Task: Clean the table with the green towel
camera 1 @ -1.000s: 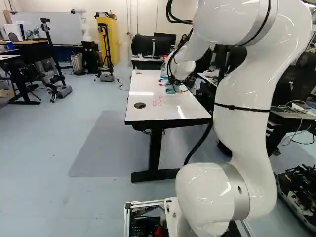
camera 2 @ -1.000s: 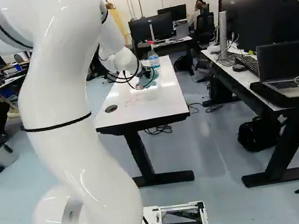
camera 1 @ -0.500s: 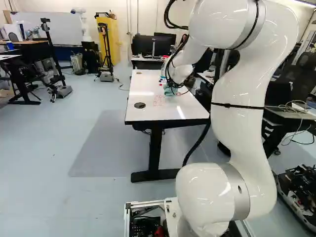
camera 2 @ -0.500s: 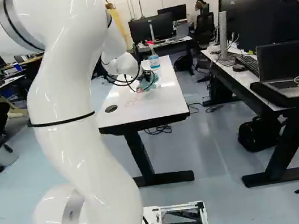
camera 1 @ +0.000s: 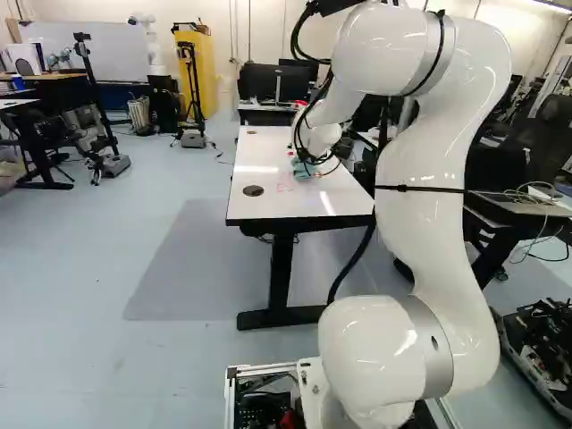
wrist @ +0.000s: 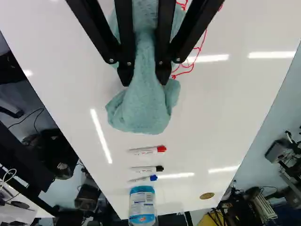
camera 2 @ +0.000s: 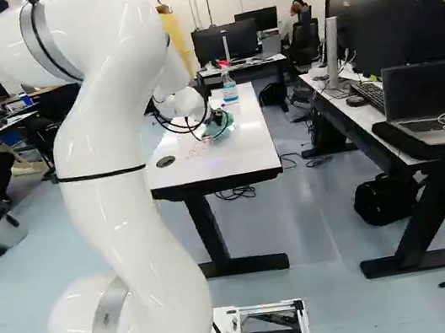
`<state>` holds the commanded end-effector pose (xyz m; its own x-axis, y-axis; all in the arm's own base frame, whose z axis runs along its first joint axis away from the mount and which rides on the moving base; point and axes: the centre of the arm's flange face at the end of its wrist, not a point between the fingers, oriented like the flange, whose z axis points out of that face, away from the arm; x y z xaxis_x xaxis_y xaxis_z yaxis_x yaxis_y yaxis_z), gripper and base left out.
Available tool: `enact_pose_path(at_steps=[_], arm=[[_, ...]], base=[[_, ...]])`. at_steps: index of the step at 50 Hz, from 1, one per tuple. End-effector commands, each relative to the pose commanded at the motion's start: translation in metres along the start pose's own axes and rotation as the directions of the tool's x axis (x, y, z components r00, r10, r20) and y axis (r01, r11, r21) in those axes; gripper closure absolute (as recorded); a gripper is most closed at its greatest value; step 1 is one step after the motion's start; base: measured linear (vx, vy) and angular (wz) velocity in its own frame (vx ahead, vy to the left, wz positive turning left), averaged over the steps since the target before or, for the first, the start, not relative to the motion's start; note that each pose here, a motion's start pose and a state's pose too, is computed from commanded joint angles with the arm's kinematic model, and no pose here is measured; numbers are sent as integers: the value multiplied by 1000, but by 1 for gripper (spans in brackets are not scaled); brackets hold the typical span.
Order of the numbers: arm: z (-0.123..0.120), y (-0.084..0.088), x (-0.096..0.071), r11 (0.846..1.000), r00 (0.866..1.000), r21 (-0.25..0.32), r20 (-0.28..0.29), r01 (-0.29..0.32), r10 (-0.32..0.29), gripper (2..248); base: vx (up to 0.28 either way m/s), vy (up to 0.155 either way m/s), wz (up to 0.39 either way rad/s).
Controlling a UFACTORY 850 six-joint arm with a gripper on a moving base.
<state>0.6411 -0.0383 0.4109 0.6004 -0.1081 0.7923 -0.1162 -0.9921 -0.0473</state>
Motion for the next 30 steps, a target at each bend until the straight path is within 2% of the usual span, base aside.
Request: enact_pose_path(at_steps=[30], arm=[[3,0,-4,1000,1000,0,22,0,0,202]], base=[[0,0,0]])
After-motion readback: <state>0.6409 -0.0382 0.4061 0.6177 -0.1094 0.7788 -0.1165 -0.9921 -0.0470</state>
